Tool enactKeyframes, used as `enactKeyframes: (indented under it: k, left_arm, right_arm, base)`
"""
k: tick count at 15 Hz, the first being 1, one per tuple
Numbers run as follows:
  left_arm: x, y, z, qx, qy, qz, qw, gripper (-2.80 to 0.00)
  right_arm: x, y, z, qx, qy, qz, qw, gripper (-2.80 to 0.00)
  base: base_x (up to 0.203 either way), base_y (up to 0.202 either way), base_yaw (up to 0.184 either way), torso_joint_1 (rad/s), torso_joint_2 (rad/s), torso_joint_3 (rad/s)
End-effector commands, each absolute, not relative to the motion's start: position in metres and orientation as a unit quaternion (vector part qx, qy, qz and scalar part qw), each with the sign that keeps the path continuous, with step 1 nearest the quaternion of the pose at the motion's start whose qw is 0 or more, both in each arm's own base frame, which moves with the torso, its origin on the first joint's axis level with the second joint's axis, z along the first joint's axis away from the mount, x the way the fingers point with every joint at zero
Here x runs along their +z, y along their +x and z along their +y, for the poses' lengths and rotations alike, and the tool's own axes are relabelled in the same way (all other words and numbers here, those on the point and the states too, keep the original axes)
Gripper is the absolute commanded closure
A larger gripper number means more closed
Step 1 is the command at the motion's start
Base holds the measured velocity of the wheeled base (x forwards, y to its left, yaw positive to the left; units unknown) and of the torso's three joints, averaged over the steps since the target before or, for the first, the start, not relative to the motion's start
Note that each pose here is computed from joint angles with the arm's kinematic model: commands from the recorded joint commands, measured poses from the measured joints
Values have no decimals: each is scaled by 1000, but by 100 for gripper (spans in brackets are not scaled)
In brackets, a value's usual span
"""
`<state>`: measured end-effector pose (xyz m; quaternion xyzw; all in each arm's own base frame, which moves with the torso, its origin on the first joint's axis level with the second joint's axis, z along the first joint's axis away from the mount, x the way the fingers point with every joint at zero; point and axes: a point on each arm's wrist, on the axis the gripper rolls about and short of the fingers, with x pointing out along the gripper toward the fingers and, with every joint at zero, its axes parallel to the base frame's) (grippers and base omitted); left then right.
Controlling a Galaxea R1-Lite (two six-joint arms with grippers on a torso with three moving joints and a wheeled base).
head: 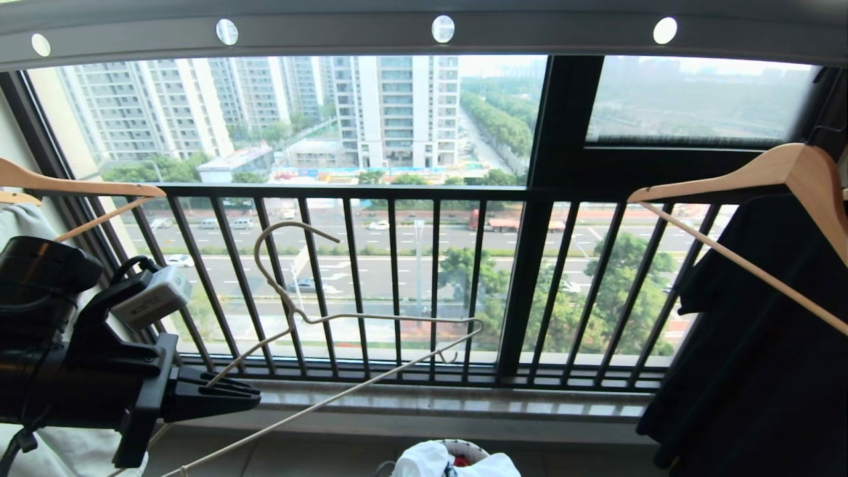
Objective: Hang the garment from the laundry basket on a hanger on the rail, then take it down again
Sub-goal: Pick up clothes from the basket
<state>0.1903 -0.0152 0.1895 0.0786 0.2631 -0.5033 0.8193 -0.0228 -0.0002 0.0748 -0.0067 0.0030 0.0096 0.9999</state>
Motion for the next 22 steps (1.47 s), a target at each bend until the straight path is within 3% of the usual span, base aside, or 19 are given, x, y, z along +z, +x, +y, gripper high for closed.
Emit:
enactKeyframes:
  k: [1, 22]
  left_arm:
    - [190, 190, -15, -505, 78, 262, 819, 0]
    - [183, 197, -16, -514, 64, 272, 811, 0]
  right_arm:
    - [75, -23, 0, 10, -7, 4, 1000, 0]
    - [75, -23, 0, 10, -8, 3, 1000, 0]
  base:
    - [0, 0, 0, -108, 229, 129]
    - [0, 0, 0, -147, 322, 173]
